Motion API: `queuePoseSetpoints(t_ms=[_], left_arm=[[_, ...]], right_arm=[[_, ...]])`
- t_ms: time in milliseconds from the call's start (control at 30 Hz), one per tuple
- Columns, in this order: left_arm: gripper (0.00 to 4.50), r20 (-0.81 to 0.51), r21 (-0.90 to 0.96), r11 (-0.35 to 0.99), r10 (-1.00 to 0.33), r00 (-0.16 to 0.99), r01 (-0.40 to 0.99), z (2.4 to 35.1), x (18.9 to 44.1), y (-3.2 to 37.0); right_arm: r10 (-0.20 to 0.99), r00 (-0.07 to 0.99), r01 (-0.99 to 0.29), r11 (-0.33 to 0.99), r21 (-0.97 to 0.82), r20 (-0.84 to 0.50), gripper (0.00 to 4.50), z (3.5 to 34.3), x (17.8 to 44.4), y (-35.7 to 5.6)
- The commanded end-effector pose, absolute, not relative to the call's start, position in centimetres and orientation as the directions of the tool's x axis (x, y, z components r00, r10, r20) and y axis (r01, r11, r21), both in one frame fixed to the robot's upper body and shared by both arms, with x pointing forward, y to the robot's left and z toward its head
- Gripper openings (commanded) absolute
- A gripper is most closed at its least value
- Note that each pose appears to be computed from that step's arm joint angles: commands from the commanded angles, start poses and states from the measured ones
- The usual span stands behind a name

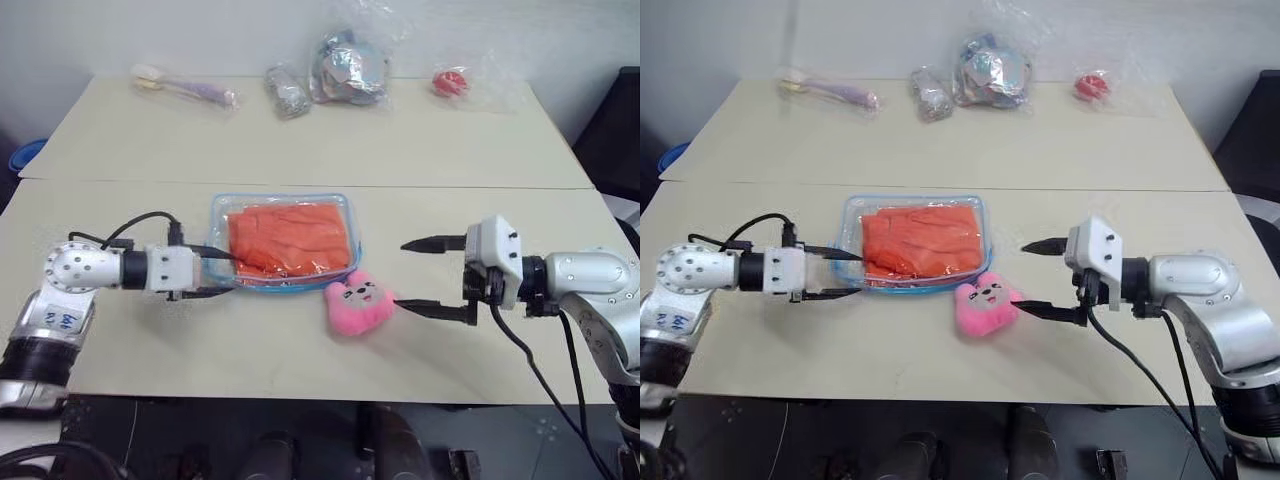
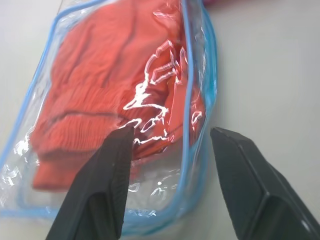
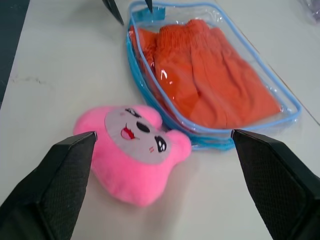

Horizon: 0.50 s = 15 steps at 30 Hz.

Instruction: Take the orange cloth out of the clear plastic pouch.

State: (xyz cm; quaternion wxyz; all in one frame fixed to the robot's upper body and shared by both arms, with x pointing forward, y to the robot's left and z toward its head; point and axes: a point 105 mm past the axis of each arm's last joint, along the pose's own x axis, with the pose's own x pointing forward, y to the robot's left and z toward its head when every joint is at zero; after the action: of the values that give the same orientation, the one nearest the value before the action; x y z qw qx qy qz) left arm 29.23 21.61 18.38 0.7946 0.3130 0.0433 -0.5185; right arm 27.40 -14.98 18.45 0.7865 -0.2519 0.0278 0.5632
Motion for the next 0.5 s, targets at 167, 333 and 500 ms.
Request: queuePoseSetpoints(t_ms=[167,333,500], left_arm=[[2.55,-0.239,0.113,0.281,-0.923,0.301,0.953,24.1,22.3,17.2],[2.55,-0.232,0.112,0.281,-0.925,0.301,0.953,24.3,21.6,15.7],[2.59,-0.269,0.135,0.274,-0.915,0.302,0.952,23.6,21.4,15.4]], right_arm=[[0.879,0.291,-0.918,0.145,-0.369,-0.378,4.5,16.2,27.2,-14.6],[0.9,0.242,-0.935,0.116,-0.336,-0.362,4.5,15.1,27.9,-13.1],[0.911,0.193,-0.948,0.077,-0.309,-0.364,3.53,14.0,28.4,-12.0]])
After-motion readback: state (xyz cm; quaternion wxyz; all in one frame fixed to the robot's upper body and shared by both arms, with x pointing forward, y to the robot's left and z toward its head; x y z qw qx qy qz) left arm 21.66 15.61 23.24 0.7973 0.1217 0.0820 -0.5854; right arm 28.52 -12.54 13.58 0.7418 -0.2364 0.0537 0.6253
